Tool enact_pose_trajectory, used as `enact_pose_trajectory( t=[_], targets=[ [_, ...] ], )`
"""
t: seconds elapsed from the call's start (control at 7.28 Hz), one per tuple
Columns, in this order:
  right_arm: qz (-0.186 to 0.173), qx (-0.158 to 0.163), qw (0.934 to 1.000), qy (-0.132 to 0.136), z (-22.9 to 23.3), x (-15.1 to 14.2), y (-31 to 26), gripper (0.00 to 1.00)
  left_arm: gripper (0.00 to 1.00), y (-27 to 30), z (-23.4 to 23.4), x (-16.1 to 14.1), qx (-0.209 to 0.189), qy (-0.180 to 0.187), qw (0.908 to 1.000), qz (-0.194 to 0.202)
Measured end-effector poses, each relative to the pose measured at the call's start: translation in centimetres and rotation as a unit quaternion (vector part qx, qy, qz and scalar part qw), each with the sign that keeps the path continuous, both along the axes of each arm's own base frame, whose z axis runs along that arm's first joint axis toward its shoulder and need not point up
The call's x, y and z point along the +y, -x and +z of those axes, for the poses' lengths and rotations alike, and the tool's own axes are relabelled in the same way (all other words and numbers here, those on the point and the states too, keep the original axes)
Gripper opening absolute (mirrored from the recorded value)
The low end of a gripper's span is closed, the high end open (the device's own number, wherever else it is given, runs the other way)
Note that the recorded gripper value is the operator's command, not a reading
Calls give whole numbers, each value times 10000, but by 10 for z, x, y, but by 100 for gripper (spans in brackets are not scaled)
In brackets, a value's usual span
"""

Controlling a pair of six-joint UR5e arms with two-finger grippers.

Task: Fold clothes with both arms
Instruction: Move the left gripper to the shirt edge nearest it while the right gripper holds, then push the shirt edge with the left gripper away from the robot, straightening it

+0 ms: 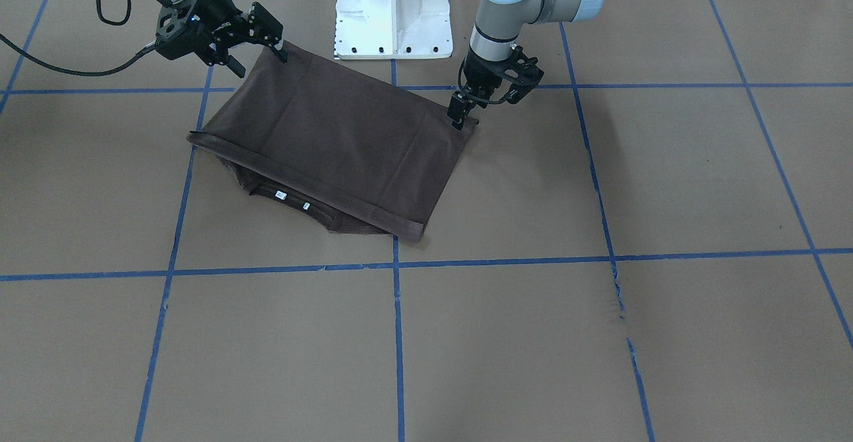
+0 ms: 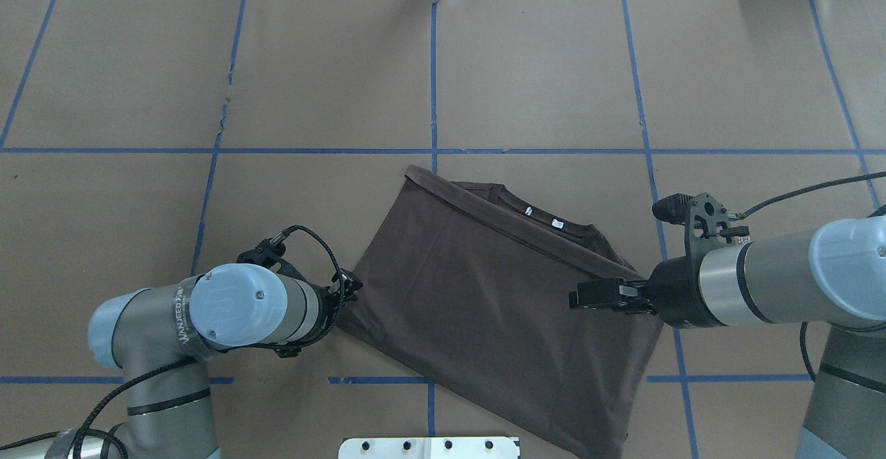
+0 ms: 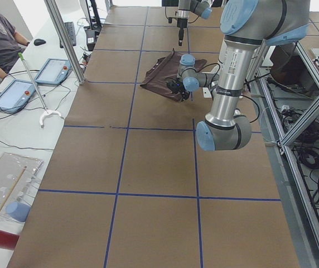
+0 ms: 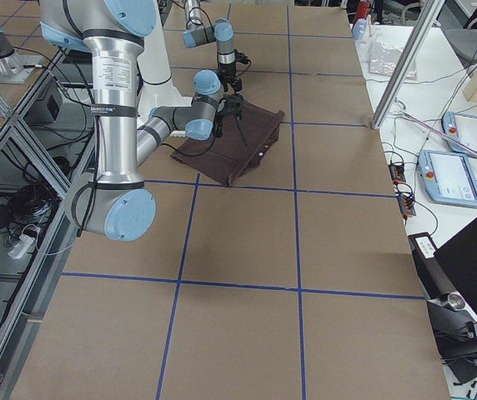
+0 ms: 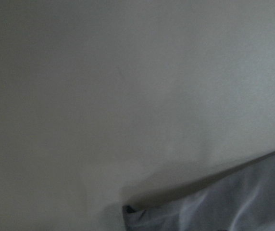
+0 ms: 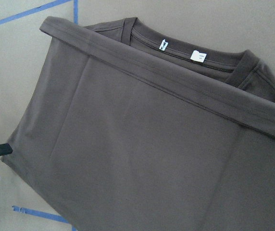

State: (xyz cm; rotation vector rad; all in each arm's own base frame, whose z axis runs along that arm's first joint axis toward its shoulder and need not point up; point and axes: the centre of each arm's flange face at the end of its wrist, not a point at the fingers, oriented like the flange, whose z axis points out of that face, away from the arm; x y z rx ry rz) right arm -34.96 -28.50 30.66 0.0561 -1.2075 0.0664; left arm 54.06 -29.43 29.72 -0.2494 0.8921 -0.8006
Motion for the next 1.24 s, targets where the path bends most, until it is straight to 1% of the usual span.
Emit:
enact_pose_trajectory(
  t=[0.14,0.27,0.41,0.96,1.24],
  targets=[
    [7,-6,10000,0,0,-1,-1,100,56,-5,5,-1,-65,7,10000,-18],
    [15,-10,10000,-1,-1,-1,-1,100,23,-7,8,-2,-104,12,9999,-31],
    [17,-10,10000,0,-1,-2,-2,100,0,-8,9,-2,-115,12,9999,-33],
    [27,-3,10000,8,0,-3,-3,100,0,-4,2,-2,-48,-67,10000,10],
    [26,5,10000,13,1,-3,-3,100,0,1,1,-10,-40,-88,9999,-46]
  ],
)
